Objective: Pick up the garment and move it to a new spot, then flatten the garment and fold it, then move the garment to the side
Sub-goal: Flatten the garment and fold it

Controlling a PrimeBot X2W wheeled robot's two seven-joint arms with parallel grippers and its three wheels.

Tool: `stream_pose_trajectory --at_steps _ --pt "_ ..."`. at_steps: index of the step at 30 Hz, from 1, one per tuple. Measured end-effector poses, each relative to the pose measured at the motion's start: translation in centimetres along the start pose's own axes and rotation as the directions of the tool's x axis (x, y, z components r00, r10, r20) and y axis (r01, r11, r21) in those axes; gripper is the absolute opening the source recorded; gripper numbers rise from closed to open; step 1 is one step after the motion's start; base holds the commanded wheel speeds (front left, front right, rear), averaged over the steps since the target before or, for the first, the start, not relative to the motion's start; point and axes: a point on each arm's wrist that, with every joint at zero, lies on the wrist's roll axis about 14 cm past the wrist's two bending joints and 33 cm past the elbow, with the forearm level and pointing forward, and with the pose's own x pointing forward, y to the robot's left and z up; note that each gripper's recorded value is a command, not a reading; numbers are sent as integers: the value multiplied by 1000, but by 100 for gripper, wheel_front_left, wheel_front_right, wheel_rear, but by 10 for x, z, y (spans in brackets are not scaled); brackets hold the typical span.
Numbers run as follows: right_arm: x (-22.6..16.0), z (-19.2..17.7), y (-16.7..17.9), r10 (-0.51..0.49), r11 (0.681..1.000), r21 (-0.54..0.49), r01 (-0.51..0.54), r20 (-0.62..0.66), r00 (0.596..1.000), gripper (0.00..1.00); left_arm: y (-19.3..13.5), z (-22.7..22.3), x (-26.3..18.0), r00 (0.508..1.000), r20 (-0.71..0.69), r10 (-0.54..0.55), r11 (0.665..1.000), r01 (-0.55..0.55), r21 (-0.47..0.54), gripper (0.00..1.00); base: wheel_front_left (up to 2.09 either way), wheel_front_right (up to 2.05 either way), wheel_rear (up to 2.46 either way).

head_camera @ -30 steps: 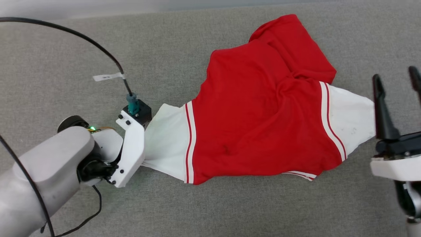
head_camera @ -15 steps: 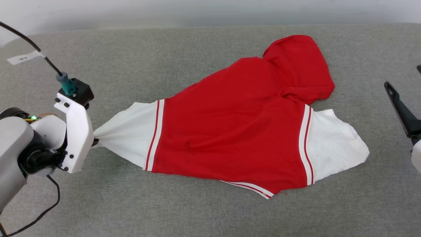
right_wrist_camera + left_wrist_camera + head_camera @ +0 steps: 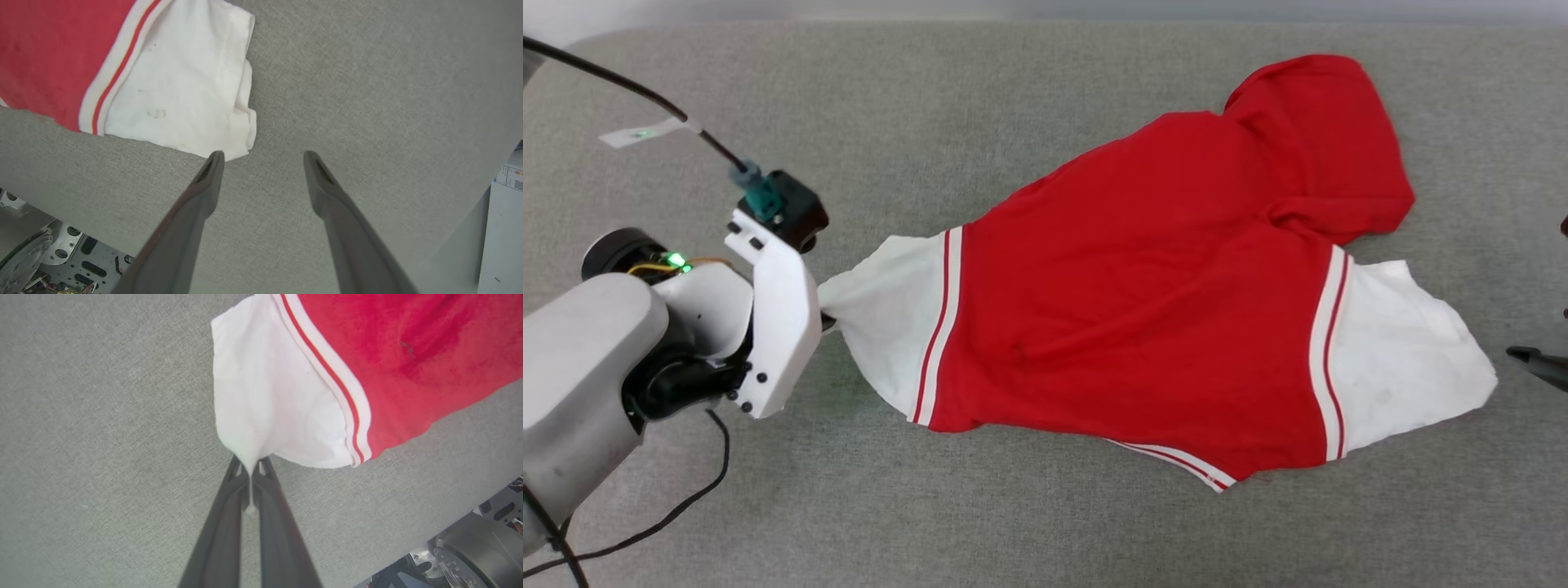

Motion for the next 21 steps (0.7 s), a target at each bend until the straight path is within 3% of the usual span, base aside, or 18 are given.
stream_pose_trajectory --at_steps 10,17,18,19,20,21 --pt "77 -18 26 146 988 83 -132 -188 971 100 7 -1 21 1000 -23 -12 1000 12 -4 0 0 0 0" --pt "96 -29 36 185 981 91 -169 -211 960 100 8 -6 30 999 -34 -21 1000 20 -12 0 0 0 0" --pt "95 -29 36 186 981 93 -170 -204 961 87 8 -5 30 999 -28 -20 1000 20 -11 0 0 0 0" --pt "94 -28 37 185 981 93 -170 -189 964 10 7 -3 29 1000 -20 -19 1000 19 -10 0 0 0 0" --pt "93 -26 36 185 980 105 -169 -171 968 0 7 -1 28 1000 -10 -20 1000 20 -11 0 0 0 0" --pt "92 -24 37 189 977 124 -172 -149 971 0 5 0 27 1000 -4 -23 1000 23 -13 0 0 0 0"
